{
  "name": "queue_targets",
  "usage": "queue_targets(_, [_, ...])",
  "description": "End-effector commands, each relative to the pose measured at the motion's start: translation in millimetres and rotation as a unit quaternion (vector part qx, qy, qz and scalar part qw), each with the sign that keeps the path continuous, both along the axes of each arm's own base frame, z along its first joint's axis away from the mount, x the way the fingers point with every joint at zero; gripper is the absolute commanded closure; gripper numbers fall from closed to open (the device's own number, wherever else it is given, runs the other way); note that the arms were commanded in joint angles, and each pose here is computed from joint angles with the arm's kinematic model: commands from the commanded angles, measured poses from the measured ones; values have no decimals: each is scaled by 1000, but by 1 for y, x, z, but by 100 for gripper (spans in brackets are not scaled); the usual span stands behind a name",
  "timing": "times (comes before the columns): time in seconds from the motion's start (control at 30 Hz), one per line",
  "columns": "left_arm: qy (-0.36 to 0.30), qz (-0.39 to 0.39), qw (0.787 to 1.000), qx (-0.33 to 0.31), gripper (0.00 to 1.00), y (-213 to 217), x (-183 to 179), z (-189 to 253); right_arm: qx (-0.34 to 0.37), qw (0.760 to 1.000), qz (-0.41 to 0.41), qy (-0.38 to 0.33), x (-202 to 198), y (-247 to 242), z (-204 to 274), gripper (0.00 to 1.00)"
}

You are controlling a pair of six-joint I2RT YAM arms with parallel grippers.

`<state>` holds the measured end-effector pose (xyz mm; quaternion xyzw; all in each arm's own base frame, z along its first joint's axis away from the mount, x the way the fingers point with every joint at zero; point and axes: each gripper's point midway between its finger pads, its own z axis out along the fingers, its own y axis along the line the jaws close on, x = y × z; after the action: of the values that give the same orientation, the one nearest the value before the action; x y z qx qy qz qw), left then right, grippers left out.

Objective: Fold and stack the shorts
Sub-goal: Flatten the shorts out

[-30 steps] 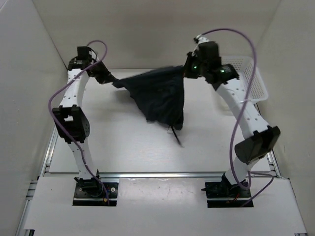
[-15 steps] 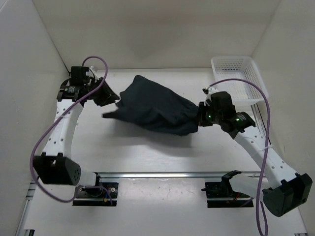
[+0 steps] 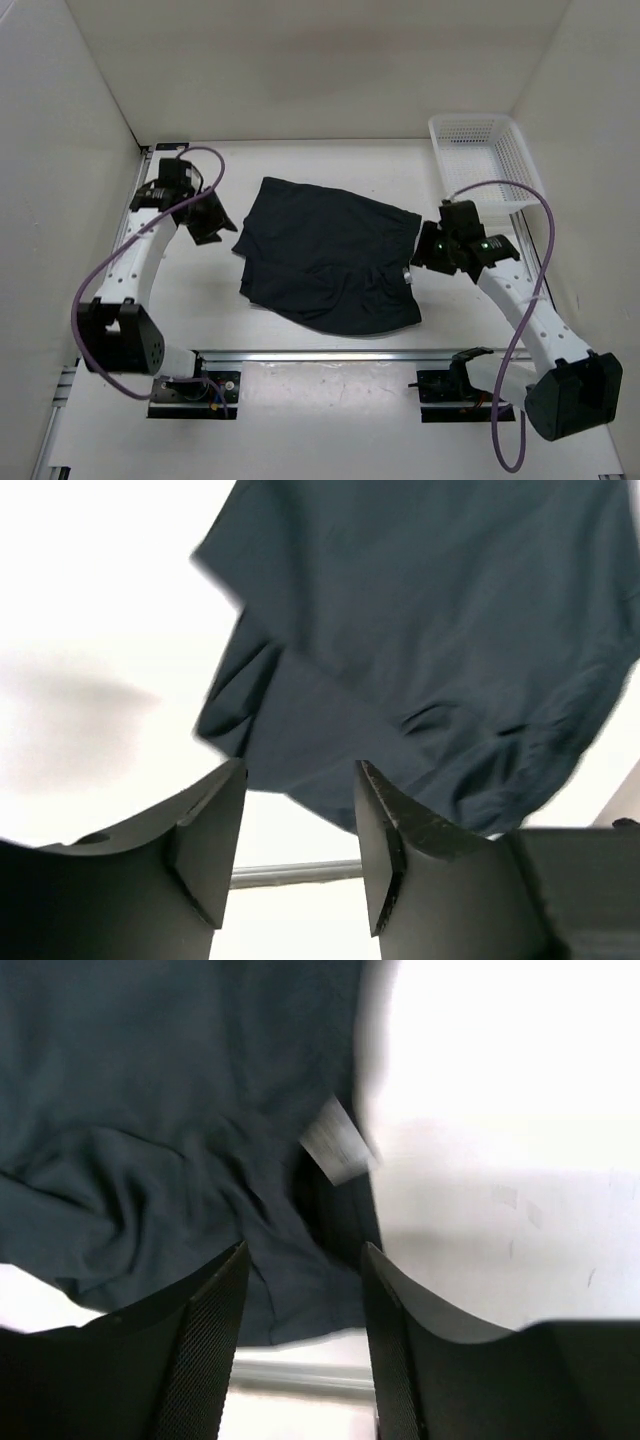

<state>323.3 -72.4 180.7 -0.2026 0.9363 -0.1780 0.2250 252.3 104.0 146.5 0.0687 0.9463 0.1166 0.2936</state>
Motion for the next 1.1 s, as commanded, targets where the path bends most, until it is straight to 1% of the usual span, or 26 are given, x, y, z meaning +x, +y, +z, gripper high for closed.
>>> queue_targets(0.0, [43, 12, 999, 9, 42, 7, -46, -34, 91, 993, -22, 69, -45, 7, -19, 47])
queue_targets(0.03, [56, 17, 998, 1, 35, 5, -56, -42, 108, 988, -31, 101, -62, 6, -38, 35])
queue_targets(0.07, [61, 17, 998, 1, 31, 5, -64, -48, 132, 984, -32, 112, -69, 11, -43, 27])
queue_targets(0.1, [58, 14, 998, -8, 27, -1, -71, -51, 162, 979, -43, 118, -77, 17, -44, 21])
queue_targets(0.13, [85, 16, 996, -24, 24, -6, -86, -68, 179, 974, -47, 126, -83, 22, -48, 17])
queue_targets(0.17, [95, 6, 995, -31, 14, -11, -92, -76, 195, 967, -52, 159, -99, 25, -62, 12])
queue_targets(0.2, [102, 1, 994, -40, 10, -18, -97, -82, 212, 962, -67, 160, -102, 28, -63, 10])
queue_targets(0.27, [118, -3, 992, -50, 8, -25, -102, -98, 214, 956, -85, 180, -114, 26, -78, 9])
queue_targets(0.3, [133, -6, 989, -59, 5, -31, -104, -105, 220, 956, -86, 172, -111, 27, -79, 9])
queue_targets(0.37, [129, -28, 988, -77, 5, -39, -98, -111, 228, 953, -87, 180, -114, 29, -83, 9])
queue_targets(0.4, [151, -24, 986, -70, 5, -37, -100, -122, 227, 952, -88, 184, -113, 30, -84, 9])
queue_targets(0.47, [145, -27, 988, -54, 11, -33, -88, -125, 235, 951, -87, 181, -108, 33, -86, 9])
queue_targets(0.5, [146, -27, 987, -53, 15, -33, -83, -127, 236, 949, -86, 193, -109, 34, -91, 9])
queue_targets(0.53, [160, -24, 986, -48, 18, -32, -82, -134, 244, 949, -79, 182, -103, 37, -93, 10])
queue_targets(0.57, [159, -24, 986, -48, 28, -32, -77, -133, 247, 947, -78, 188, -101, 40, -95, 10])
queue_targets(0.67, [161, -22, 986, -42, 44, -31, -69, -137, 231, 950, -77, 195, -96, 37, -103, 29])
queue_targets(0.7, [155, -20, 987, -39, 55, -30, -65, -135, 224, 953, -76, 191, -93, 36, -103, 44])
queue_targets(0.73, [161, -20, 986, -38, 61, -30, -66, -138, 218, 955, -73, 187, -92, 34, -104, 52])
queue_targets(0.8, [155, -18, 987, -34, 76, -29, -58, -135, 210, 957, -79, 184, -89, 32, -105, 65])
queue_targets(0.83, [161, -18, 986, -34, 90, -29, -59, -138, 206, 960, -77, 175, -85, 31, -102, 77])
queue_targets(0.93, [155, -18, 987, -34, 90, -30, -55, -135, 204, 961, -73, 174, -83, 31, -101, 90])
queue_targets(0.97, [140, -17, 990, -32, 90, -28, -53, -128, 200, 963, -71, 166, -79, 30, -99, 90])
queue_targets(1.0, [133, -18, 990, -32, 90, -29, -52, -125, 194, 964, -75, 168, -80, 28, -100, 91])
queue_targets(1.07, [127, -18, 991, -33, 90, -28, -53, -119, 191, 965, -77, 162, -77, 27, -98, 91])
